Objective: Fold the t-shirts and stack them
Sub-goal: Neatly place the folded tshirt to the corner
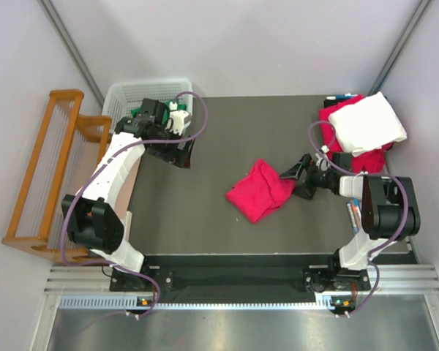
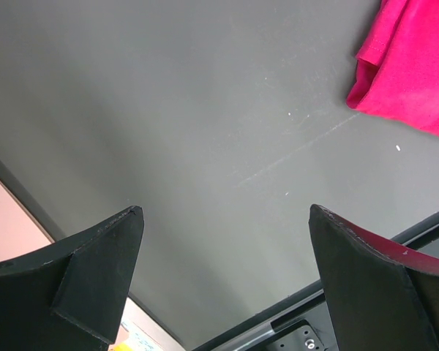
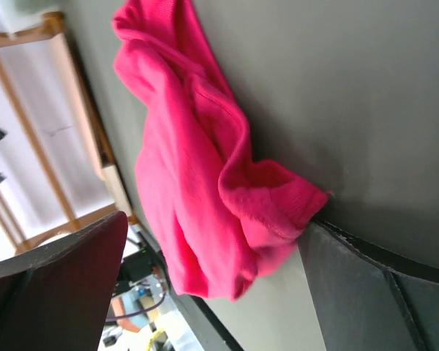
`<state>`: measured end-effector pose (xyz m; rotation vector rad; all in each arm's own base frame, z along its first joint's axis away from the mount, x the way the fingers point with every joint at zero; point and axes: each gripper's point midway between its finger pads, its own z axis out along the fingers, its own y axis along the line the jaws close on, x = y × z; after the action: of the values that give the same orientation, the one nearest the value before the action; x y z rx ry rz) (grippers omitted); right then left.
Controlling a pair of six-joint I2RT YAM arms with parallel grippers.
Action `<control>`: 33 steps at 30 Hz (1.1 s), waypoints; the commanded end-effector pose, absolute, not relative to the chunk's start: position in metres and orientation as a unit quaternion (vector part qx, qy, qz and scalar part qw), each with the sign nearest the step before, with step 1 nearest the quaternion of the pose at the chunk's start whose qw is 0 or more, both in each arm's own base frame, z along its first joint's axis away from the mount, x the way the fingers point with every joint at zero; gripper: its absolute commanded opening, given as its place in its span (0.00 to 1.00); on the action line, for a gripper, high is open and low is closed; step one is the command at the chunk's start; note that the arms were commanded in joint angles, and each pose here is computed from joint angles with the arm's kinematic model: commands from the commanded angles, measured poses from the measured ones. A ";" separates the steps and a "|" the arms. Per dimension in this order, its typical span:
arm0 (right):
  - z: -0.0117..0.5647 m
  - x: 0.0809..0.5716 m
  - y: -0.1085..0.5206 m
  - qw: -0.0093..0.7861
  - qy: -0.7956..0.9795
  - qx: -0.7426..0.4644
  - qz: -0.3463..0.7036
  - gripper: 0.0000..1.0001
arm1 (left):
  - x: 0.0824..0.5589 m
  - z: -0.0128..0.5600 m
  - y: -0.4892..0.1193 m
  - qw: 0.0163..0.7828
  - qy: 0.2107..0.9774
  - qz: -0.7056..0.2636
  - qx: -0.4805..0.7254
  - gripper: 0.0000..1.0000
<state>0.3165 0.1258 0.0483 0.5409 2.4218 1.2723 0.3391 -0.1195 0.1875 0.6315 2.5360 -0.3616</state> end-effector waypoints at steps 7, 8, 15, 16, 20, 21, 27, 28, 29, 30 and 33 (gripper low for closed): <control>0.001 0.297 0.126 0.170 0.870 0.205 0.414 1.00 | 0.343 0.204 -0.116 0.273 0.924 -0.124 0.239 0.99; 0.002 0.293 0.131 0.166 0.873 0.197 0.415 1.00 | 0.344 0.204 -0.116 0.273 0.923 -0.124 0.239 0.99; 0.005 0.272 0.180 0.122 0.885 0.147 0.424 1.00 | 0.347 0.214 -0.119 0.281 0.920 -0.128 0.240 0.99; 0.004 0.270 0.186 0.117 0.887 0.142 0.423 1.00 | 0.347 0.214 -0.119 0.281 0.920 -0.129 0.240 0.99; -0.004 0.265 0.204 0.103 0.895 0.133 0.412 1.00 | 0.346 0.218 -0.117 0.285 0.920 -0.124 0.239 0.99; -0.004 0.266 0.205 0.102 0.895 0.134 0.412 1.00 | 0.346 0.218 -0.116 0.286 0.919 -0.122 0.240 0.99; -0.011 0.270 0.206 0.093 0.900 0.143 0.400 0.45 | 0.344 0.223 -0.113 0.293 0.918 -0.114 0.243 0.99; -0.013 0.270 0.207 0.087 0.901 0.145 0.400 0.26 | 0.344 0.224 -0.113 0.294 0.917 -0.114 0.243 0.99; -0.015 0.270 0.208 0.084 0.901 0.146 0.399 0.18 | 0.344 0.224 -0.112 0.294 0.917 -0.113 0.243 0.99; -0.014 0.269 0.208 0.083 0.901 0.145 0.400 0.12 | 0.344 0.225 -0.113 0.296 0.917 -0.114 0.244 0.99; -0.011 0.272 0.212 0.083 0.900 0.139 0.405 0.00 | 0.343 0.225 -0.112 0.296 0.917 -0.114 0.243 0.99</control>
<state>0.2837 0.2182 0.0180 0.3794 2.5728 1.3519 0.3424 -0.1147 0.1976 0.6450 2.5188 -0.3226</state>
